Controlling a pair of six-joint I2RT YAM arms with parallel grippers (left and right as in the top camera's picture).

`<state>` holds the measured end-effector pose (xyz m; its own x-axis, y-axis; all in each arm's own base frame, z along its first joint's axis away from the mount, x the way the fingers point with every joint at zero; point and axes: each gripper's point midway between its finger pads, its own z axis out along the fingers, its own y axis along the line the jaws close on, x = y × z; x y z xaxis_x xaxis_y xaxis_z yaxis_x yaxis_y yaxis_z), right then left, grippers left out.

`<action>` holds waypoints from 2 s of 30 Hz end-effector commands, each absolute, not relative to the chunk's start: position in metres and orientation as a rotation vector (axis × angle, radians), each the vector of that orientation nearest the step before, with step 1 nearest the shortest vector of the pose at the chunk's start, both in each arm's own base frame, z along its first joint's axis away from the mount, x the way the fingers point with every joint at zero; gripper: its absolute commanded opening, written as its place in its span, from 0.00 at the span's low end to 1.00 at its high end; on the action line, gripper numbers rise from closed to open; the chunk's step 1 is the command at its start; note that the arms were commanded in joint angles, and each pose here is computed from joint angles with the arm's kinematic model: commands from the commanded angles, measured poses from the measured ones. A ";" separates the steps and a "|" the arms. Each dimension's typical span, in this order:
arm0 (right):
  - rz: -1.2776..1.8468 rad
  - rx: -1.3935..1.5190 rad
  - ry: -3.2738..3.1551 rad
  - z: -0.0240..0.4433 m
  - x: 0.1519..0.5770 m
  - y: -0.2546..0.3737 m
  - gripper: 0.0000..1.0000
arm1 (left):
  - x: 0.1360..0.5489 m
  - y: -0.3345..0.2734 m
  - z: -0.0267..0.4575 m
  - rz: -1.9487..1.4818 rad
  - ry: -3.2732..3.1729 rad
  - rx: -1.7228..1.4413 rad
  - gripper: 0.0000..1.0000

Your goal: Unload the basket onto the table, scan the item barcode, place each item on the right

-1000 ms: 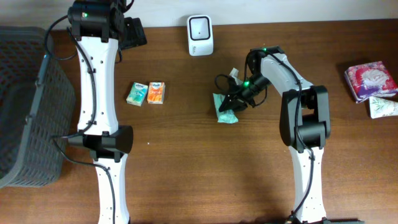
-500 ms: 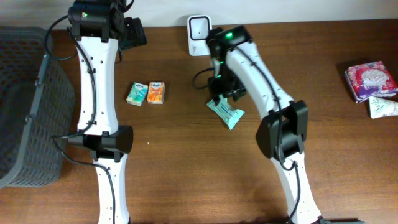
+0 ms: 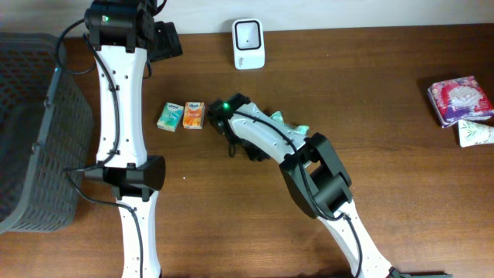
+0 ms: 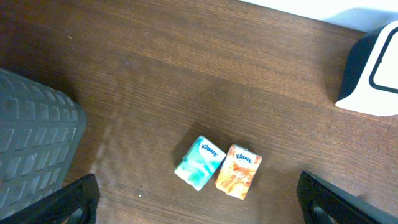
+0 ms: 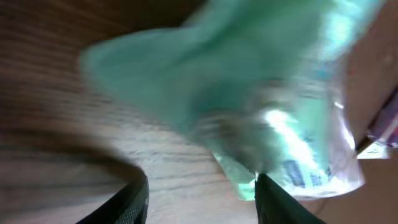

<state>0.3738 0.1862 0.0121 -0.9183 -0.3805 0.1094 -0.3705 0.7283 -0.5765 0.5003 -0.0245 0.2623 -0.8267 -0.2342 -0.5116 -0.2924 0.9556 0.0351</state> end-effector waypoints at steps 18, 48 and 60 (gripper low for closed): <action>-0.957 -0.666 2.711 0.021 0.430 0.180 0.52 | 0.500 -0.026 0.265 0.150 2.581 -0.363 0.99; 0.990 0.230 3.106 0.093 0.425 0.027 0.52 | 0.499 -0.026 0.265 0.151 2.581 -0.363 0.99; 1.172 0.177 2.961 0.029 0.433 0.049 0.88 | 0.499 -0.026 0.265 0.151 2.581 -0.362 0.99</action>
<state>0.4340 0.0305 0.0301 -0.9856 0.1259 0.1126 0.1689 0.7333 0.6586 0.5003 -0.0245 0.2623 -0.8266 -0.2346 -0.5116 -0.2928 0.9555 0.0349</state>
